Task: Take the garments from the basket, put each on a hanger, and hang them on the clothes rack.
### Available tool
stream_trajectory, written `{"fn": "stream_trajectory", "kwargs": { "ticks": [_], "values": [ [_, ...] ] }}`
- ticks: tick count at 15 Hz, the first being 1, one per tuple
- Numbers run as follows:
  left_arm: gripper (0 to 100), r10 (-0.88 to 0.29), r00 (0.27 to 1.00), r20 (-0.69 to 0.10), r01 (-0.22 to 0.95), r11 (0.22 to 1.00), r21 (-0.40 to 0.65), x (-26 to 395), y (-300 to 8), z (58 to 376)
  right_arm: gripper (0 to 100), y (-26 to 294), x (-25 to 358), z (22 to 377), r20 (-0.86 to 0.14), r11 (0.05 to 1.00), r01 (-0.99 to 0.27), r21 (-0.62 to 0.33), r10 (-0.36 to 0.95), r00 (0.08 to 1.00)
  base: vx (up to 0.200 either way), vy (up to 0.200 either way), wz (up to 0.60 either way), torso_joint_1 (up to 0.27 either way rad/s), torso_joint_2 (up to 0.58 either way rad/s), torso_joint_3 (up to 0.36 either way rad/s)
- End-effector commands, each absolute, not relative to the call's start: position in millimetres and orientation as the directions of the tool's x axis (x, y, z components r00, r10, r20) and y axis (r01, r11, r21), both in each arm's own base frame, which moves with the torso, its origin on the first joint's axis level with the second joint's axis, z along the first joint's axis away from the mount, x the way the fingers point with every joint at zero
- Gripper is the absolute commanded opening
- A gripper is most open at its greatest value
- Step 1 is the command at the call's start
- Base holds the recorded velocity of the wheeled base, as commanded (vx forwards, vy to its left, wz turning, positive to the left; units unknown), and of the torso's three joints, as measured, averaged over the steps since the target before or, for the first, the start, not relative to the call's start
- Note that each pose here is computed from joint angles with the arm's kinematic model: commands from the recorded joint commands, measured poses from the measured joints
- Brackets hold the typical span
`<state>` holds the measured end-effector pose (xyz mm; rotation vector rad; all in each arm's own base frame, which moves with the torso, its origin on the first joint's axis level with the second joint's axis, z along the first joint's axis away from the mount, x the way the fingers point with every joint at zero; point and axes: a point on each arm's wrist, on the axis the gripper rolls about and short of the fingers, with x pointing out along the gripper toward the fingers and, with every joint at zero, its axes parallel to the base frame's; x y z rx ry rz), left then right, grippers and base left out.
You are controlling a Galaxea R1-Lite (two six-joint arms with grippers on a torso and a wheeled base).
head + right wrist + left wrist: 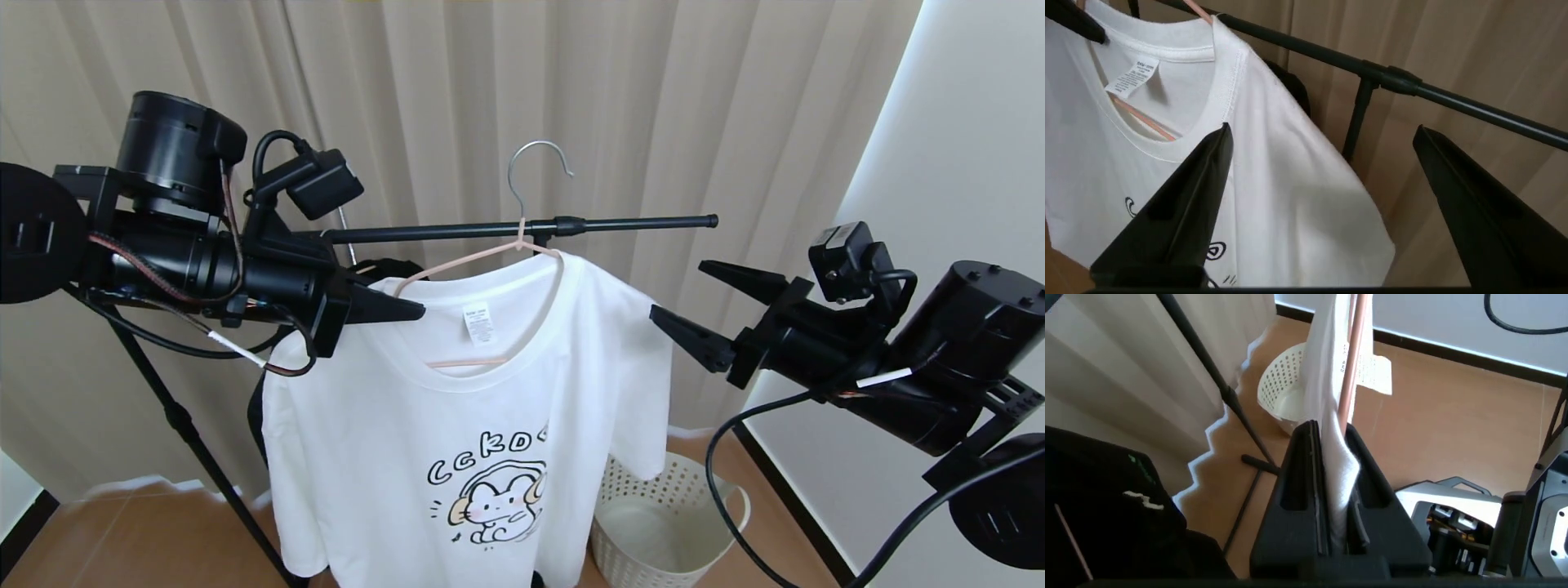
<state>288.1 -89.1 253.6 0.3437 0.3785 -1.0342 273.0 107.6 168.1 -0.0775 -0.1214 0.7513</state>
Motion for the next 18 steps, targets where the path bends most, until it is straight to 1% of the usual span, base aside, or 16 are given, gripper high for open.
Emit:
{"fn": "stream_trajectory", "kwargs": {
  "ticks": [1, 5, 8, 13, 14, 15, 18],
  "values": [
    [0, -0.760, 0.487, -0.430, 0.866, 0.483, 0.126, 268.3, -80.7, 257.9, 100, 106.2, 282.4, 156.0, 0.046, 0.736, -0.665, -0.127, 0.675, 0.737, 0.000, 0.000, 0.00, 0.000, 0.00, 0.000],
    [0, -0.760, 0.496, -0.419, 0.863, 0.486, 0.138, 247.0, -74.7, 259.9, 100, 101.3, 294.8, 134.6, -0.018, 0.741, -0.645, -0.187, 0.654, 0.756, 0.000, 0.000, 0.00, 0.000, 0.00, 0.000],
    [0, -0.759, 0.505, -0.411, 0.859, 0.490, 0.149, 243.7, -73.0, 263.4, 100, 102.0, 298.7, 120.6, -0.060, 0.729, -0.646, -0.226, 0.651, 0.756, 0.000, 0.000, 0.00, 0.000, 0.00, 0.000],
    [0, -0.752, 0.512, -0.416, 0.853, 0.503, 0.140, 240.5, -68.7, 260.2, 100, 101.9, 298.4, 98.7, -0.132, 0.697, -0.657, -0.288, 0.650, 0.748, 0.000, 0.000, 0.00, 0.000, 0.00, 0.000],
    [0, -0.752, 0.512, -0.416, 0.853, 0.503, 0.140, 240.5, -68.7, 260.2, 100, 102.0, 298.6, 98.2, -0.133, 0.696, -0.657, -0.289, 0.650, 0.748, 0.000, 0.000, 0.00, 0.000, 0.00, 0.000],
    [0, -0.753, 0.518, -0.406, 0.849, 0.511, 0.135, 239.8, -68.5, 261.5, 100, 103.8, 301.2, 88.1, -0.161, 0.683, -0.665, -0.302, 0.651, 0.742, 0.000, 0.000, 0.00, 0.000, 0.00, 0.000],
    [0, -0.753, 0.519, -0.404, 0.848, 0.514, 0.132, 238.2, -68.2, 261.6, 100, 106.0, 303.2, 79.9, -0.182, 0.677, -0.675, -0.293, 0.653, 0.735, 0.000, 0.000, 0.00, 0.000, 0.00, 0.000]
  ]
}}
